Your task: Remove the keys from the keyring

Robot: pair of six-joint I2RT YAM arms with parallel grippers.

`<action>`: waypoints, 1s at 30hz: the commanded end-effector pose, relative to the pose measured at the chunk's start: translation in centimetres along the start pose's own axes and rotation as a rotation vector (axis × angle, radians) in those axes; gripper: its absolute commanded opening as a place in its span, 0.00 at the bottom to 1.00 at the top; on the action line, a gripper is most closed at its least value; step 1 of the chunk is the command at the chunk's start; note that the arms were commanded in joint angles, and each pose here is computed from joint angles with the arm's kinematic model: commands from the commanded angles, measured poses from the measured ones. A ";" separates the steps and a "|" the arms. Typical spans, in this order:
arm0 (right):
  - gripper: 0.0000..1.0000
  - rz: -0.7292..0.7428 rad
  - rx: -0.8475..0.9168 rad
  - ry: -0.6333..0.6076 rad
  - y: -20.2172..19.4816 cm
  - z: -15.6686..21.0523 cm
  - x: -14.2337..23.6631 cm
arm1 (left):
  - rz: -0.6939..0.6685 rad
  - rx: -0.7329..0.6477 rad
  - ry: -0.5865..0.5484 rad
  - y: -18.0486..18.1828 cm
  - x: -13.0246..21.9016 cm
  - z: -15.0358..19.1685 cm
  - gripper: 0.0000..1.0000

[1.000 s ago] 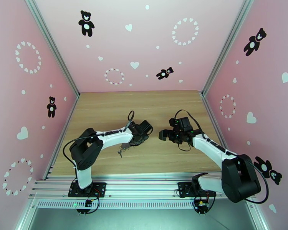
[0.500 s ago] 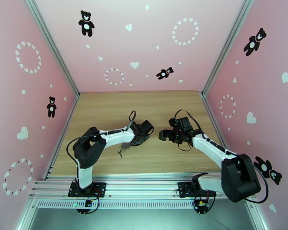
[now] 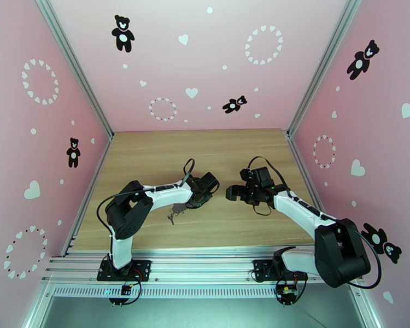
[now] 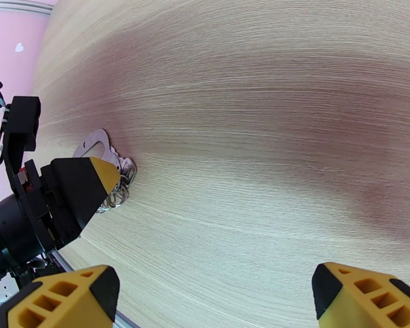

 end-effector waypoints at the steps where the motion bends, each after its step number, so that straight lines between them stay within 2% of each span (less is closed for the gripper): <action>1: 0.99 -0.028 0.011 0.003 0.4 -0.1 -0.2 | -0.009 -0.016 -0.020 -0.1 0.7 -0.1 0.12; 11: 0.99 -0.060 0.072 -0.017 1.8 -0.5 0.8 | 0.018 -0.052 -0.061 -0.2 3.1 -1.0 0.02; 18: 0.99 -0.072 0.196 -0.075 4.3 -1.1 2.4 | 0.058 -0.120 -0.126 1.1 7.4 -2.4 0.00; 24: 0.99 -0.107 0.354 -0.190 7.5 -1.8 4.3 | 0.103 -0.209 -0.175 2.5 12.4 -3.8 0.00; 30: 0.98 -0.097 0.605 -0.358 11.4 -2.4 6.3 | 0.199 -0.283 -0.197 2.3 17.8 -4.8 0.00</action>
Point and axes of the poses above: each hand's point on the last joint's axis, 136 mm out from that joint toward the fingers, its own x axis back along the fingers, its own y axis along the line the jaws close on, z = x × y, the point moved 6 cm from there along x, back along the fingers, and after that the axes turned 7 degrees about x, right-handed, at the moved point
